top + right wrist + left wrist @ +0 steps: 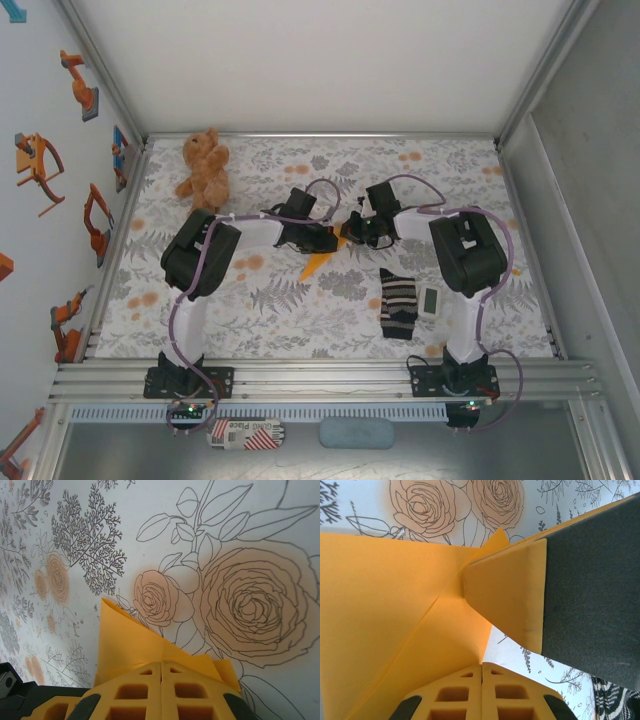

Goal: Fold a paper plane with a square sheet of paper (pick it up from the middle)
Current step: Fold the wing for the fifth time at the center of the table.

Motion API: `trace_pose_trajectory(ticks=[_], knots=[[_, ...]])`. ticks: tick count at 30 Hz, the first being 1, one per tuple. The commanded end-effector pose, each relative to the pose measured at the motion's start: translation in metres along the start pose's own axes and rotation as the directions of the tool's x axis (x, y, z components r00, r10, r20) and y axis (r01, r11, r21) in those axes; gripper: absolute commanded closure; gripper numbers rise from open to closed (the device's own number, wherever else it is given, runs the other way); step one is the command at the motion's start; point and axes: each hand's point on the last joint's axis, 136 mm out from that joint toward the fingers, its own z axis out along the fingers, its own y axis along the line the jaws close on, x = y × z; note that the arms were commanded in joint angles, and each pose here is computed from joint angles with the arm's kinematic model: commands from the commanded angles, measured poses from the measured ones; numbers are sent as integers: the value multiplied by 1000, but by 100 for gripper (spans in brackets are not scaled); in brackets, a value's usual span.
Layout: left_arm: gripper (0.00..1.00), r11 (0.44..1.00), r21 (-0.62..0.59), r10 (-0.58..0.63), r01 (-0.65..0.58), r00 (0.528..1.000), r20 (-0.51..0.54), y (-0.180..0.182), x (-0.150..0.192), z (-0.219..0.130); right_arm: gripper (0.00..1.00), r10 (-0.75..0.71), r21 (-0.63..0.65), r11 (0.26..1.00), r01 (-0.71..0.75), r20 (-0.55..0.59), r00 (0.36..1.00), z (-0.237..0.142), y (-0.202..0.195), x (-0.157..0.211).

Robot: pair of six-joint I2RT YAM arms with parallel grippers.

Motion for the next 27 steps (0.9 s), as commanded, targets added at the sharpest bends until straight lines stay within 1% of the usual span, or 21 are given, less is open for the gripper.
trace_pose_trajectory(ticks=[1, 5, 9, 13, 16, 19, 21, 22, 25, 27], knots=[[100, 993, -106, -58, 50, 996, -69, 33, 24, 11, 100, 98, 158, 984, -86, -70, 993, 16, -51, 28], [100, 988, -132, -93, 78, 989, -118, 42, 51, 5, 100, 108, 189, 978, -92, -78, 991, 17, -59, 30], [99, 985, -135, -126, 106, 981, -147, 41, 74, -10, 100, 117, 208, 973, -98, -83, 990, 18, -65, 32], [98, 981, -157, -142, 115, 975, -171, 42, 98, -27, 100, 110, 202, 975, -91, -84, 990, 18, -63, 31], [97, 980, -169, -136, 107, 976, -171, 39, 104, -40, 100, 99, 193, 978, -81, -86, 991, 18, -59, 29], [97, 981, -174, -117, 90, 981, -152, 34, 101, -54, 100, 75, 174, 983, -58, -88, 993, 16, -52, 27], [96, 985, -157, -94, 76, 989, -110, 24, 89, -66, 100, 40, 131, 991, -29, -82, 996, 11, -39, 21], [95, 987, -145, -86, 72, 992, -88, 19, 82, -71, 100, 19, 98, 995, -11, -76, 997, 8, -29, 17], [92, 993, -102, -56, 55, 998, -2, 0, 56, -91, 100, -65, -25, 998, 64, -38, 997, -12, 17, 2], [85, 996, -79, -46, 50, 997, 57, -10, 41, -107, 100, -123, -66, 990, 123, 0, 992, -34, 47, -7]])
